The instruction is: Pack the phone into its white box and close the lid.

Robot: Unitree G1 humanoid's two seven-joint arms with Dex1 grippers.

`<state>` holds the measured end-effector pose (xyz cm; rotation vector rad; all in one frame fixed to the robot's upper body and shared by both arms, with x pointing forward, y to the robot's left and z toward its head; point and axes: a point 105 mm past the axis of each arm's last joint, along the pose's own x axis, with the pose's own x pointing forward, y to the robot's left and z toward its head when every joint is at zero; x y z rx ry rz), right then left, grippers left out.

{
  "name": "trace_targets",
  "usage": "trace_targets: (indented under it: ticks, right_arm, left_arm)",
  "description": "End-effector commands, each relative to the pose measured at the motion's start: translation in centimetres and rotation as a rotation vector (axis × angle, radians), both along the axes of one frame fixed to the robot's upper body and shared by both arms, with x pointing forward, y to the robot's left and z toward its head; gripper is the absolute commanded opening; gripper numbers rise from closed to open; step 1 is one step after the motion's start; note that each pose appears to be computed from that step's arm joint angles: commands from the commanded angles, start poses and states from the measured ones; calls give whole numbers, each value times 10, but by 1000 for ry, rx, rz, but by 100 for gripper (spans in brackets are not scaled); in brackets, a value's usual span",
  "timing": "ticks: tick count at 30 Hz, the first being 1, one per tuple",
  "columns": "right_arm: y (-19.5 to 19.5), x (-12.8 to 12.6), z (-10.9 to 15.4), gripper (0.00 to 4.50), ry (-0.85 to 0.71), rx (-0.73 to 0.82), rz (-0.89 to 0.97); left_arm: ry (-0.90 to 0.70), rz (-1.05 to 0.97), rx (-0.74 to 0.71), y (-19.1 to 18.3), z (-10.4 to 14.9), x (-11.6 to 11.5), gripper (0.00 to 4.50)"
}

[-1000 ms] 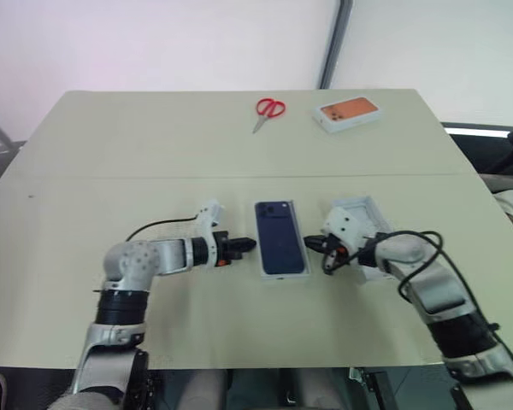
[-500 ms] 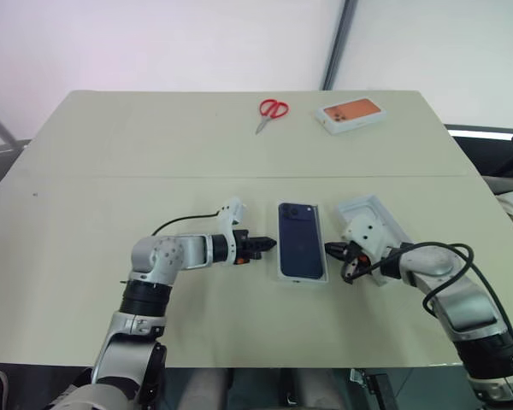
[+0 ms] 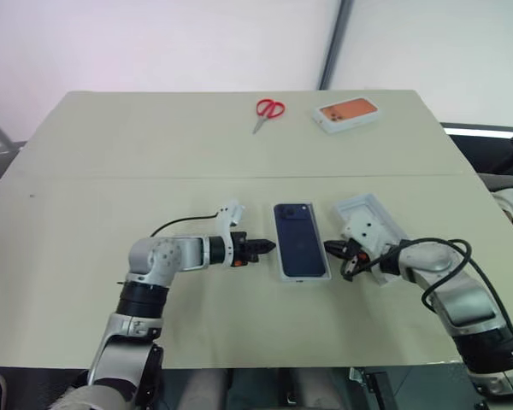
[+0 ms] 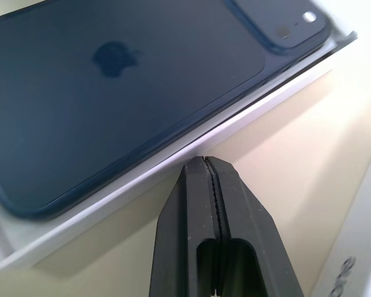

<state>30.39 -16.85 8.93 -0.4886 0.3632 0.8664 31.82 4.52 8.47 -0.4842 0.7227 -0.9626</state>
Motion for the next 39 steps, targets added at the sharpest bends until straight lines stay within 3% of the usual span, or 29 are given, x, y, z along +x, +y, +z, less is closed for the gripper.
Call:
trace_targets:
  ticks: [1,8,9,11,18,21,26,32,37,39]
  right_arm:
    - [1,4,18,0,-69,-6,10]
    - [-14,-7,36,0,-65,-34,3]
    - [-21,-9,40,25,-56,-44,-17]
    - [-31,-9,47,86,-52,-54,-63]
    - [-42,-1,58,445,-5,-15,-199]
    - [-43,-1,56,445,41,6,-247]
    - [-45,-12,35,445,140,-52,-311]
    - [-43,-29,31,445,243,-76,-398]
    - [-39,-38,35,445,235,-159,-436]
    - [-54,-28,40,445,207,-148,-592]
  left_arm:
    - [-4,24,21,13,-3,0,4]
    - [-189,41,50,42,16,1,4]
    - [-228,41,46,50,24,3,27]
    - [-313,36,37,63,40,8,89]
    - [-504,-162,-18,74,74,-7,445]
    - [-550,-244,-1,78,76,-15,445]
    - [-784,-376,32,82,82,-32,445]
    - [-870,-378,-10,83,86,-32,445]
    - [-908,-386,-42,78,84,-39,445]
    - [-911,-382,-68,78,82,-42,445]
